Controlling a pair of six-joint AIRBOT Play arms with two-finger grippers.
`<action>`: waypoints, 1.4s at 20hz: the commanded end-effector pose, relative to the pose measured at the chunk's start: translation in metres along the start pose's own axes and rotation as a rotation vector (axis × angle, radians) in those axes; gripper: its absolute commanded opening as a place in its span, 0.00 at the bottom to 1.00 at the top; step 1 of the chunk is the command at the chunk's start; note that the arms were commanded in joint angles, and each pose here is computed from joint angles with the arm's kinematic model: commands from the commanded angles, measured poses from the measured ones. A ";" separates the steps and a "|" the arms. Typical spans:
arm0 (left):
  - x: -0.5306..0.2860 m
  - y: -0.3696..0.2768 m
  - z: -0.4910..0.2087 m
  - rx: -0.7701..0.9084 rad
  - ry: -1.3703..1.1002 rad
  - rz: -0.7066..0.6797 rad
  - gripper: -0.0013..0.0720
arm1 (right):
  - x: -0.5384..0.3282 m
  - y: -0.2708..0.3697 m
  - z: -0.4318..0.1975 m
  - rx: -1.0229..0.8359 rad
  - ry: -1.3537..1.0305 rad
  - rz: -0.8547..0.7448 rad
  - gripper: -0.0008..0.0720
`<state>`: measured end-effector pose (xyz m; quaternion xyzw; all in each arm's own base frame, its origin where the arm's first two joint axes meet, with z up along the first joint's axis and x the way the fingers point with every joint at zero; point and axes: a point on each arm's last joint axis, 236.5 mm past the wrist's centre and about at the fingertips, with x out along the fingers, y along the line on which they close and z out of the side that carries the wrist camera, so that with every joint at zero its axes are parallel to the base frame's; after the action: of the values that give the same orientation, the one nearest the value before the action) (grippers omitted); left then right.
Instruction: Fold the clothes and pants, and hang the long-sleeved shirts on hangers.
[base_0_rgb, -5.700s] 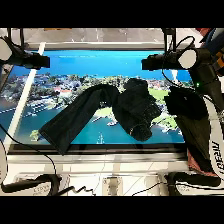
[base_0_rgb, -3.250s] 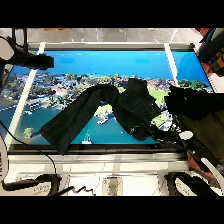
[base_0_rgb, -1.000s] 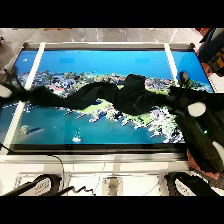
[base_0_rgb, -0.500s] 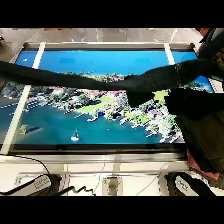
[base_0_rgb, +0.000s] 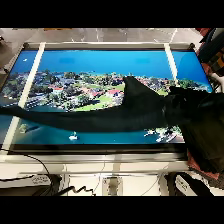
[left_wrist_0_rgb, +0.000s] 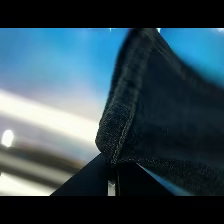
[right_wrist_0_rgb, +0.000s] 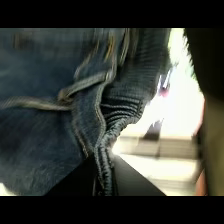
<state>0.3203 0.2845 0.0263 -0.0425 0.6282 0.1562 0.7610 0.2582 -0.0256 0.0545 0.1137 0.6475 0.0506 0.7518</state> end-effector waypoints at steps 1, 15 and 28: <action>0.037 0.023 -0.074 0.079 0.274 0.087 0.03 | 0.047 0.003 -0.092 0.043 0.303 0.055 0.05; 0.053 0.101 -0.132 -0.155 0.298 0.170 0.08 | 0.052 -0.001 -0.121 0.060 0.387 0.035 0.12; 0.015 -0.062 0.028 -0.098 -0.150 -0.254 0.96 | 0.041 0.045 0.018 0.049 -0.176 0.212 0.79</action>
<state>0.2885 0.2968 -0.0218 -0.1209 0.6293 0.1842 0.7452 0.2287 0.0041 0.0019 0.1602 0.6637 0.0722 0.7271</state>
